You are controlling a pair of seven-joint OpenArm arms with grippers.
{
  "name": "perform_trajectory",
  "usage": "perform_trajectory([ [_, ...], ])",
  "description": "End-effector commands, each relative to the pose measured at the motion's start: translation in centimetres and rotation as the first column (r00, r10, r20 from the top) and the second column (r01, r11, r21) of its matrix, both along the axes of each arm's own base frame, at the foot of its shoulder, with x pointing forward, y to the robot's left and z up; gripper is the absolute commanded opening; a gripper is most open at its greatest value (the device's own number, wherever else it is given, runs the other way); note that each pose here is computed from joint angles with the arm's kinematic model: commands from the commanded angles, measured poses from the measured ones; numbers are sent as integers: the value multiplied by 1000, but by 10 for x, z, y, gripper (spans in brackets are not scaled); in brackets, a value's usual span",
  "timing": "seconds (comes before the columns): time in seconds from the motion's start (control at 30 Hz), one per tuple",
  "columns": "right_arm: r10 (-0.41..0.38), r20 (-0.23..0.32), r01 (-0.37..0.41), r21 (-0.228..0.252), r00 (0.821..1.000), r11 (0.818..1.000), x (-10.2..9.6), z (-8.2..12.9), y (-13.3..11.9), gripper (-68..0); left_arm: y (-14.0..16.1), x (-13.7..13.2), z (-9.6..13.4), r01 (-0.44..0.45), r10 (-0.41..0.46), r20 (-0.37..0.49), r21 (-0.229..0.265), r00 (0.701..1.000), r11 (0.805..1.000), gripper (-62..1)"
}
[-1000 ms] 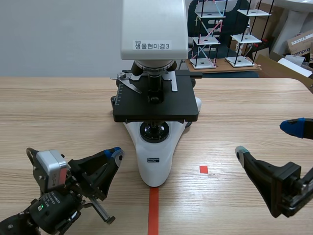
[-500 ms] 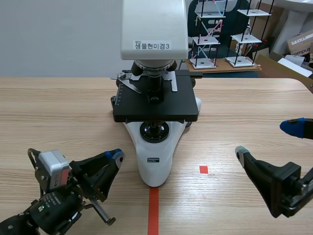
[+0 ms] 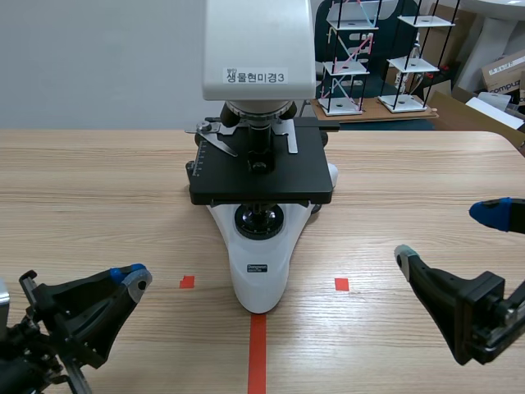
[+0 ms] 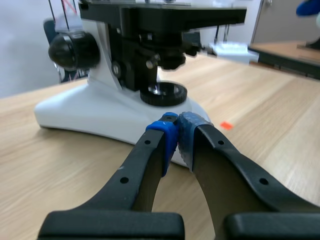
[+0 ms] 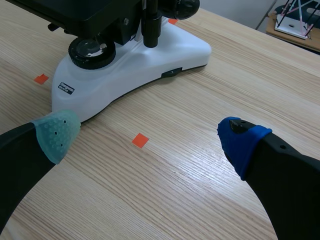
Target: Return to the home posture
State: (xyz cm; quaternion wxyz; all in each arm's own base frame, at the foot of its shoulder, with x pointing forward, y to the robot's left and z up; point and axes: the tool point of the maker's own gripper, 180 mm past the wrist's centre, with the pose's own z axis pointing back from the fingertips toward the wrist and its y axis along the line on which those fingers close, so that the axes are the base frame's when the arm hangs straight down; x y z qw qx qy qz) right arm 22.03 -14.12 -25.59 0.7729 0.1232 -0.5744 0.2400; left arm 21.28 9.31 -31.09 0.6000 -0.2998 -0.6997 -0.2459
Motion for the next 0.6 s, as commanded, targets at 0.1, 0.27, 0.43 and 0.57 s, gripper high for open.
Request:
perform_trajectory([
  [0.1, 5, 31, -6, 12, 1000, 1000, 3, 9, 1, -71, 8, -3, 22, -6, 6, 9, 23, 1000, 1000, -592],
  [0.27, 5, 31, -6, 12, 1000, 1000, 3, 9, 1, -71, 12, -10, 38, -1, 2, -10, 61, 1000, 998, -592],
  [0.43, 5, 31, -6, 12, 1000, 1000, 3, 9, 1, -71, 18, -25, 56, 3, -2, -5, 101, 1000, 995, -561],
  [0.57, 5, 31, -6, 12, 1000, 1000, 3, 9, 1, -71, 21, -39, 72, 3, -4, 8, 118, 1000, 993, -372],
])
